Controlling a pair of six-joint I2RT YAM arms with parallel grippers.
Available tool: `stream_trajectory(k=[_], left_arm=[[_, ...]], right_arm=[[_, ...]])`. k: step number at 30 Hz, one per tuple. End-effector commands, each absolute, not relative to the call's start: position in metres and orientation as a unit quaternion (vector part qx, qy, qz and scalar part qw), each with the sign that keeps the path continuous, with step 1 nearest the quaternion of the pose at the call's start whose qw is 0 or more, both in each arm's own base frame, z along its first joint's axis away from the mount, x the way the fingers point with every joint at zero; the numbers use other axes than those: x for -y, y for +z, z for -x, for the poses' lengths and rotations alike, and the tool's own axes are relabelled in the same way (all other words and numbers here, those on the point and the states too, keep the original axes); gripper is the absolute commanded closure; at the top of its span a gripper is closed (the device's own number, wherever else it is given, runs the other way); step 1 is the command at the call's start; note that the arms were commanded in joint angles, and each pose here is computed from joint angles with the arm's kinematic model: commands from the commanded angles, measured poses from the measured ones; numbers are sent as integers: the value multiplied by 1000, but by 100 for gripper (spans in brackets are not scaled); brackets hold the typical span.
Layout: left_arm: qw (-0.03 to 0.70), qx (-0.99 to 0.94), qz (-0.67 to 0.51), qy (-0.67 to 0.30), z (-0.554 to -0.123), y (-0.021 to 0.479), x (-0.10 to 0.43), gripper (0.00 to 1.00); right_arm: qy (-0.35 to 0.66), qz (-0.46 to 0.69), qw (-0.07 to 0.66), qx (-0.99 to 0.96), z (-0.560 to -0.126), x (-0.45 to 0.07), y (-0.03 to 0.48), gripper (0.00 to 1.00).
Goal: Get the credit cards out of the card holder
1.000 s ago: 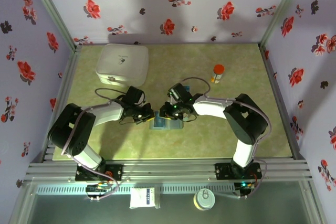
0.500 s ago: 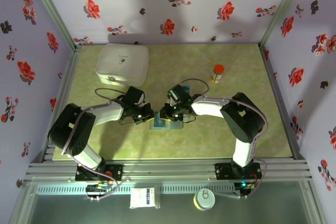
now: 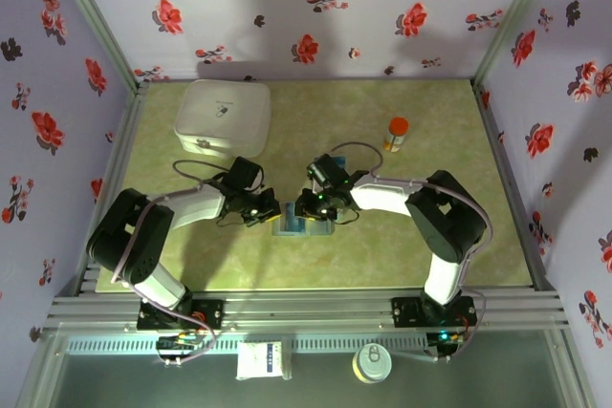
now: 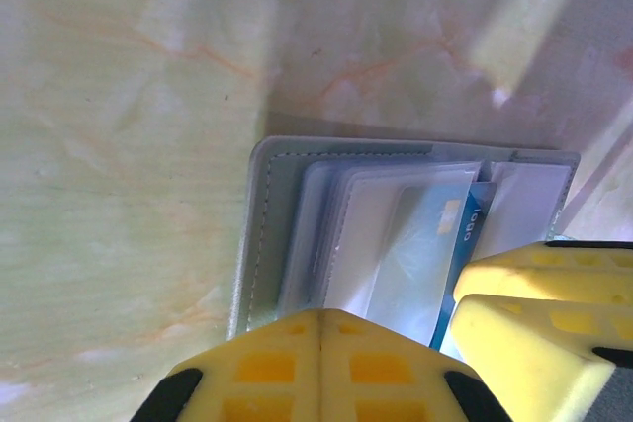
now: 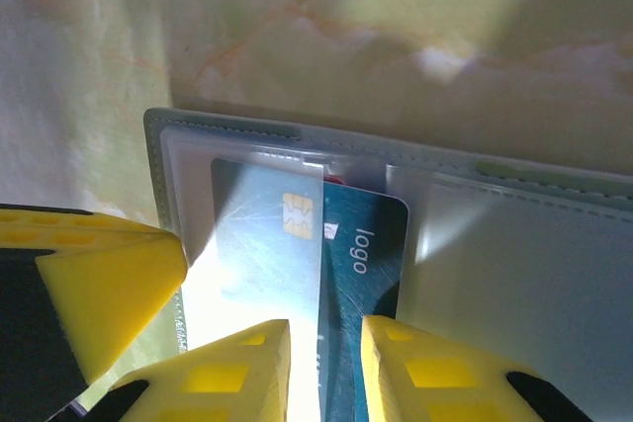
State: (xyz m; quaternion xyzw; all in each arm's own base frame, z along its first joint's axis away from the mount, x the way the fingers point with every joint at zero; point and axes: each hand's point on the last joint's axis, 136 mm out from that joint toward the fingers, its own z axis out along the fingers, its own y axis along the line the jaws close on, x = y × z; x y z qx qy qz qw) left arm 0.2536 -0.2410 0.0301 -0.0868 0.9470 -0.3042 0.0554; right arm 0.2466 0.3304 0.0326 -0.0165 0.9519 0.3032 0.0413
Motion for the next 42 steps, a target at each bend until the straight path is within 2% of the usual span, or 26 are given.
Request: stream_trajectory(k=[1, 10, 23, 42], left_arm=[[75, -946, 75, -307, -260, 48, 241, 100], [77, -943, 65, -316, -260, 59, 248, 100], [42, -951, 38, -305, -249, 37, 264, 100], [36, -961, 48, -270, -244, 20, 252, 100]], right_arm=[[289, 25, 52, -956, -244, -323, 40, 73], [296, 30, 66, -952, -247, -325, 47, 73], [295, 28, 72, -952, -246, -320, 52, 73], [306, 6, 45, -951, -241, -317, 26, 71]])
